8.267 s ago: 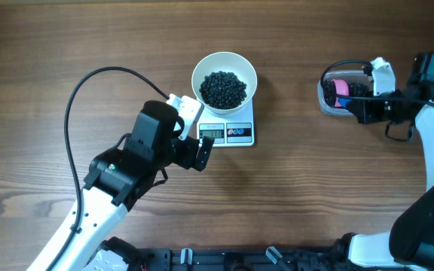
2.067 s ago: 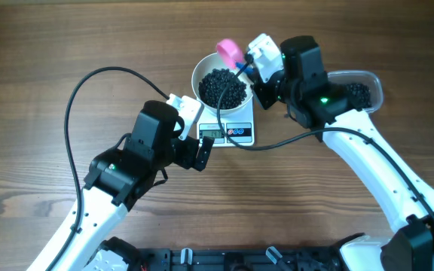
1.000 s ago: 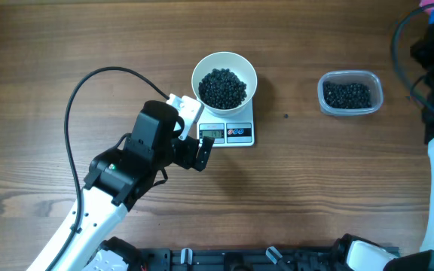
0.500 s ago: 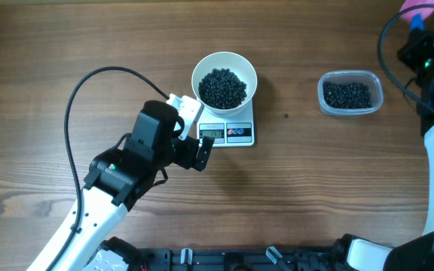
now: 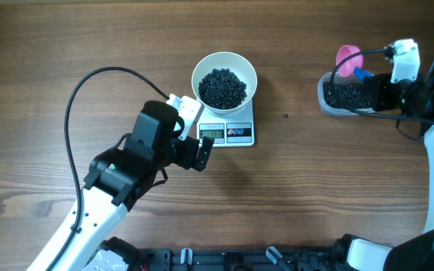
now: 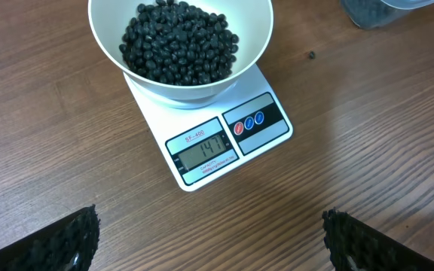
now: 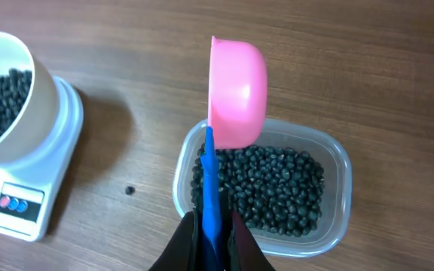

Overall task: Scoop item into bowl and weigh 150g on scale
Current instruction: 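Dip the scoop into the black beans with the right gripper for a small amount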

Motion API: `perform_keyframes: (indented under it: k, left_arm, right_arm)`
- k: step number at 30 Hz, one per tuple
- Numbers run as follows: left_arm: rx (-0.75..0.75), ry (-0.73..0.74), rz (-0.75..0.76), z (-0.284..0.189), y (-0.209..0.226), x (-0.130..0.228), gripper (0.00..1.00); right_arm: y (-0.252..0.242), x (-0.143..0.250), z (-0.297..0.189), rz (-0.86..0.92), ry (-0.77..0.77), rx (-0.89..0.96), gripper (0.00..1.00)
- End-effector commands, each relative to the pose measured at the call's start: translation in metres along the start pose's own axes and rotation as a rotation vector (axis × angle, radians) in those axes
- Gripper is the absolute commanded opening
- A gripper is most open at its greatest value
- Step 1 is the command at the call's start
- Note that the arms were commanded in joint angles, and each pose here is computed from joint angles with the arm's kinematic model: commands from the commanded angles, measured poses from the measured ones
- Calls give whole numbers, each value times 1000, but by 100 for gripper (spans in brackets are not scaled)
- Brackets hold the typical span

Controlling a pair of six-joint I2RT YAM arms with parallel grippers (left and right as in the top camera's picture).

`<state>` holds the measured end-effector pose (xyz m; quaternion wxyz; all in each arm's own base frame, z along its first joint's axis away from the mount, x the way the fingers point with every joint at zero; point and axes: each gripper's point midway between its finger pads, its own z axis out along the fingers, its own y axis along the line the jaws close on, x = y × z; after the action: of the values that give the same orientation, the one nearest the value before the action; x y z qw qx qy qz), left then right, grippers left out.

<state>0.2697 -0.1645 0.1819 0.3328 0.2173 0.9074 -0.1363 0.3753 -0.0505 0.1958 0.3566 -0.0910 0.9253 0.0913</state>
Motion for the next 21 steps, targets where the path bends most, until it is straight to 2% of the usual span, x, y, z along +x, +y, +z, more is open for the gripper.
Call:
perform_keyframes:
  k: [1, 4, 10, 13, 21]
  left_arm:
    - [18, 3, 19, 1, -4, 1, 100]
    - [18, 3, 19, 1, -4, 1, 100]
    - [18, 3, 19, 1, -4, 1, 100]
    - [18, 3, 19, 1, -4, 1, 100]
    - [19, 3, 19, 1, -4, 1, 100]
  right_arm:
    - [-7, 17, 11, -101, 71, 29, 4]
    - [-22, 35, 20, -82, 158, 87, 4]
    - [-12, 67, 35, -23, 281, 7, 4]
    - [3, 65, 36, -4, 257, -77, 4]
    - [18, 68, 35, 55, 258, -150, 4]
